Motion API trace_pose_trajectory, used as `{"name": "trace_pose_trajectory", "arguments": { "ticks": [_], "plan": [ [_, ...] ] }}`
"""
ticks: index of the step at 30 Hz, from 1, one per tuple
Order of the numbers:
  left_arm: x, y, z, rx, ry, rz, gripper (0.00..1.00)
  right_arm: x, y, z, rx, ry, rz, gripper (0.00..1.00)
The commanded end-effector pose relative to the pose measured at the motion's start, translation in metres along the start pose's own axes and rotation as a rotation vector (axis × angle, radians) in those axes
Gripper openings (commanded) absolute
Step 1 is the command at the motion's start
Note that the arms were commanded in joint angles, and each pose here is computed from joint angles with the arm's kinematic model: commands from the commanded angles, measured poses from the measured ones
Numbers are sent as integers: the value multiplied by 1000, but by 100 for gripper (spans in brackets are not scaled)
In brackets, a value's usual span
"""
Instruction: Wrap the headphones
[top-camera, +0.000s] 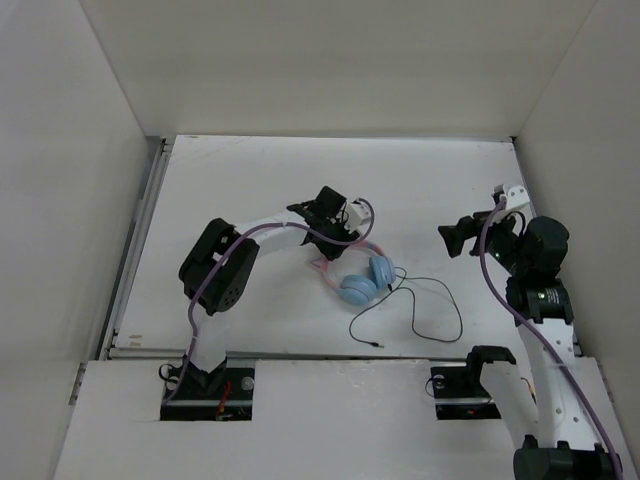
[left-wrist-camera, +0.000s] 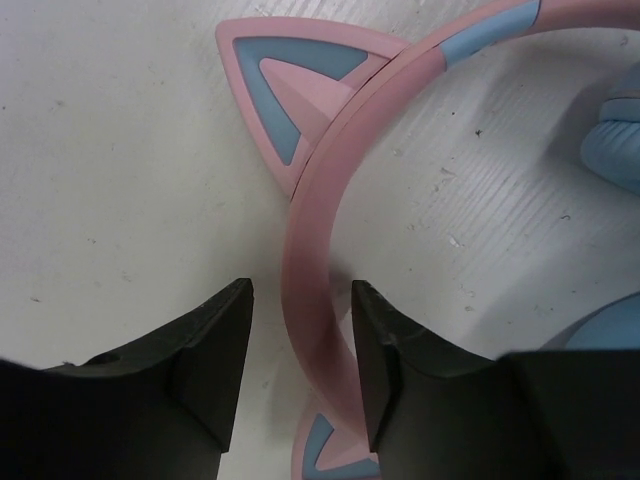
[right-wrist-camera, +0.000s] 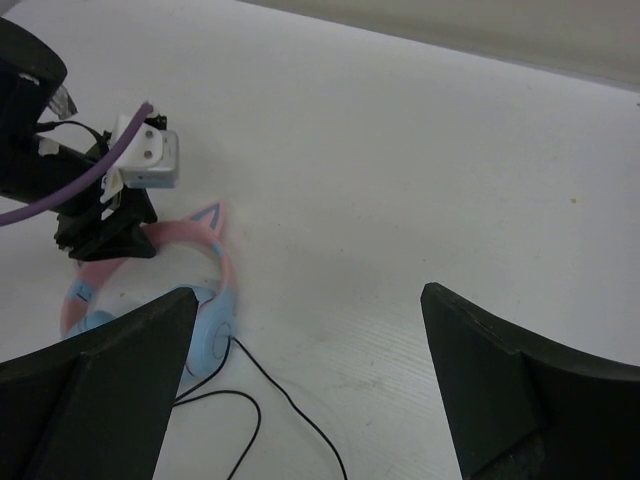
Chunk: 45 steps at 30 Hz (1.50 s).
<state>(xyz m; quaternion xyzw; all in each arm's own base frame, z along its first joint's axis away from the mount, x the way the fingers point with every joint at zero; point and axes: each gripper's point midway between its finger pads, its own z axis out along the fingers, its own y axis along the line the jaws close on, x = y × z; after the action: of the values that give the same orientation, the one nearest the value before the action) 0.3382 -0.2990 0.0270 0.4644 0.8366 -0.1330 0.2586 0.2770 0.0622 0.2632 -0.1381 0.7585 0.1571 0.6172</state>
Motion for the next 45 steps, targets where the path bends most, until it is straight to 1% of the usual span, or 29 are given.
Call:
{"name": "trace_pose_trajectory", "arguments": {
  "ticks": [1, 10, 13, 16, 19, 22, 25, 31, 34, 37, 41, 45],
  "plan": [
    [5, 2, 5, -10, 22, 51, 39, -21, -1, -1, 11, -94, -18, 100],
    [27, -7, 24, 11, 105, 93, 29, -27, 2, -7, 12, -126, -19, 100],
    [36, -13, 30, 25, 140, 111, 21, -27, 1, -8, 16, -133, -18, 100],
    [44, -20, 34, 38, 176, 121, 9, -27, -1, -8, 25, -140, -11, 100],
    [48, -25, 35, 42, 191, 122, 0, -27, -4, -10, 38, -145, 2, 100],
    [39, -20, 30, 7, 162, 115, 0, -26, -6, -10, 45, -146, 9, 100],
    [16, -9, 19, -42, 106, 95, 0, -25, -7, -10, 48, -145, 4, 100],
    [-54, 18, -33, -132, -61, 28, 0, -29, -11, -7, 65, -142, -14, 100],
    [-90, 33, -73, -178, -164, -9, 0, -34, -9, -2, 53, -137, -37, 100],
    [-116, 50, -114, -219, -253, -55, 0, -40, -6, 5, 37, -130, -69, 100],
    [-138, 78, -170, -272, -356, -136, 0, -51, 0, 19, 8, -128, -102, 100],
    [-138, 98, -207, -301, -411, -222, 0, -66, 8, 35, -23, -141, -116, 100]
  ]
}}
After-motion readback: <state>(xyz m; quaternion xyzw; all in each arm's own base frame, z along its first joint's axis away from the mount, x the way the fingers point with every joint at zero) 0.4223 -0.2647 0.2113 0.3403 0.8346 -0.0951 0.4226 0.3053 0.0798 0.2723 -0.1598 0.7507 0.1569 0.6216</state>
